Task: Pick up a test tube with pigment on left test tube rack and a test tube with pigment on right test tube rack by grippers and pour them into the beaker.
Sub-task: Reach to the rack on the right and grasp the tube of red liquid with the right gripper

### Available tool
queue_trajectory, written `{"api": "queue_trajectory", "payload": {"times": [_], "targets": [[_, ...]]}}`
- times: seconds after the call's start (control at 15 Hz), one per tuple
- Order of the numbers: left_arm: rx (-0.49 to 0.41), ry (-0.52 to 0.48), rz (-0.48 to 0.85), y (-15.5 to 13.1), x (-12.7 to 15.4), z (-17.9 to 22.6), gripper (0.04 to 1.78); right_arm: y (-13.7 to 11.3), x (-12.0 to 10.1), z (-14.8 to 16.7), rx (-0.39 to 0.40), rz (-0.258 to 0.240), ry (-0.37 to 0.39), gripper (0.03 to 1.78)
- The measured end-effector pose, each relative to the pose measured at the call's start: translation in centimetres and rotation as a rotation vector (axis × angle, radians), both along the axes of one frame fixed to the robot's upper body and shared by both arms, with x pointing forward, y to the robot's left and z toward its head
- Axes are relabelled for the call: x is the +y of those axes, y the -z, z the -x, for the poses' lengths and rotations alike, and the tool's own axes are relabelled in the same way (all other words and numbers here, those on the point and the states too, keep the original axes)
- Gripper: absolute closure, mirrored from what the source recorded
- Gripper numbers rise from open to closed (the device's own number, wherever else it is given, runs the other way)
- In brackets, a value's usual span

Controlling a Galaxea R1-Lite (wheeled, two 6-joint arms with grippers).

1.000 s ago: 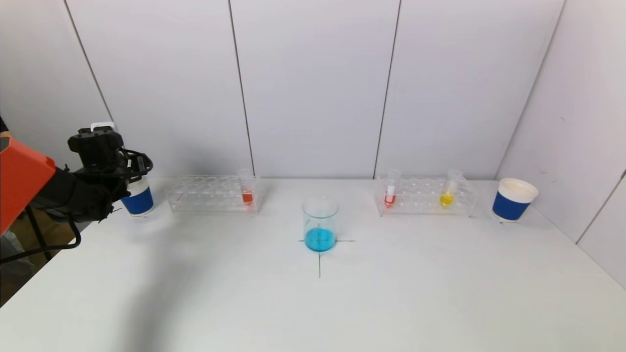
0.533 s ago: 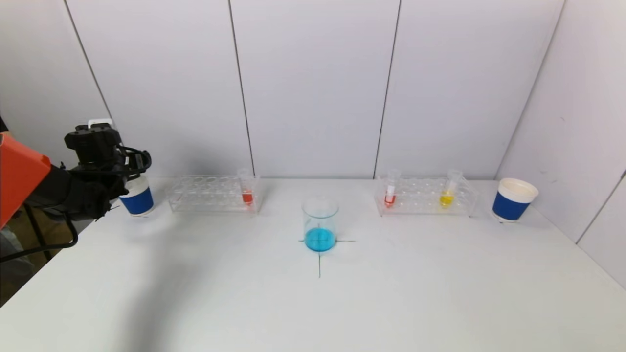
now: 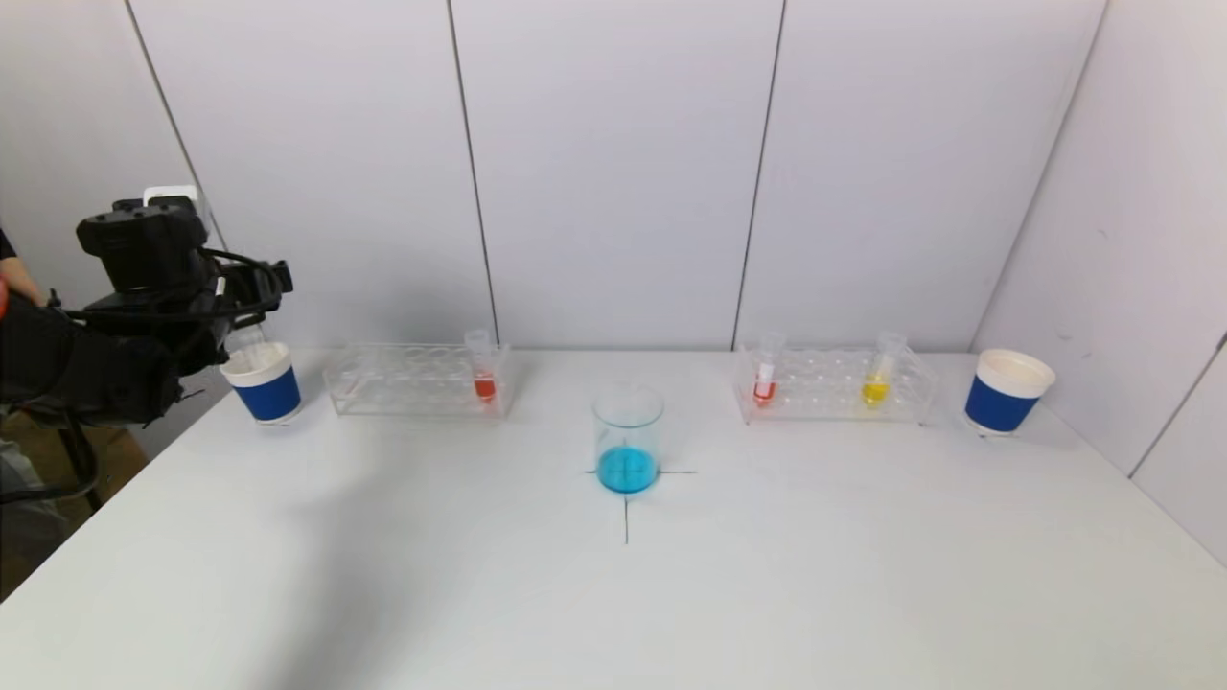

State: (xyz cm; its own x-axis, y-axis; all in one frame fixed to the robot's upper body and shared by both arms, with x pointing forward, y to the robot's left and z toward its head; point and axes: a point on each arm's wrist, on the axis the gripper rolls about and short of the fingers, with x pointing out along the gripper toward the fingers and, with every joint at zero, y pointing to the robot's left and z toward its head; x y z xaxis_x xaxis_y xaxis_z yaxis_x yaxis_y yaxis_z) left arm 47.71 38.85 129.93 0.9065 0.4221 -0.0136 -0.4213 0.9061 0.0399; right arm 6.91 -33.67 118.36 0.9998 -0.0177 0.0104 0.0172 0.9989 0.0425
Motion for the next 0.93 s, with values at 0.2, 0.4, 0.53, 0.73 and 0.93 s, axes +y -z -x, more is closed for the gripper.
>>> {"api": "queue_trajectory", "payload": {"times": [0.2,0.4,0.53,0.73,0.93], "targets": [[-0.034,0.05,-0.008,-2.7,-2.3,4.9,0.06,0.0,0.0,0.0,0.0,0.0,0.0,0.05],[-0.044,0.08,-0.034,-3.9,-3.8,10.8,0.06,0.0,0.0,0.0,0.0,0.0,0.0,0.05],[-0.042,0.077,-0.063,-3.9,-4.2,14.9,0.06,0.0,0.0,0.0,0.0,0.0,0.0,0.05],[-0.044,0.053,-0.098,-3.0,-4.4,20.7,0.06,0.0,0.0,0.0,0.0,0.0,0.0,0.05],[-0.034,0.041,-0.134,-1.6,-4.5,25.5,0.06,0.0,0.0,0.0,0.0,0.0,0.0,0.05]]}}
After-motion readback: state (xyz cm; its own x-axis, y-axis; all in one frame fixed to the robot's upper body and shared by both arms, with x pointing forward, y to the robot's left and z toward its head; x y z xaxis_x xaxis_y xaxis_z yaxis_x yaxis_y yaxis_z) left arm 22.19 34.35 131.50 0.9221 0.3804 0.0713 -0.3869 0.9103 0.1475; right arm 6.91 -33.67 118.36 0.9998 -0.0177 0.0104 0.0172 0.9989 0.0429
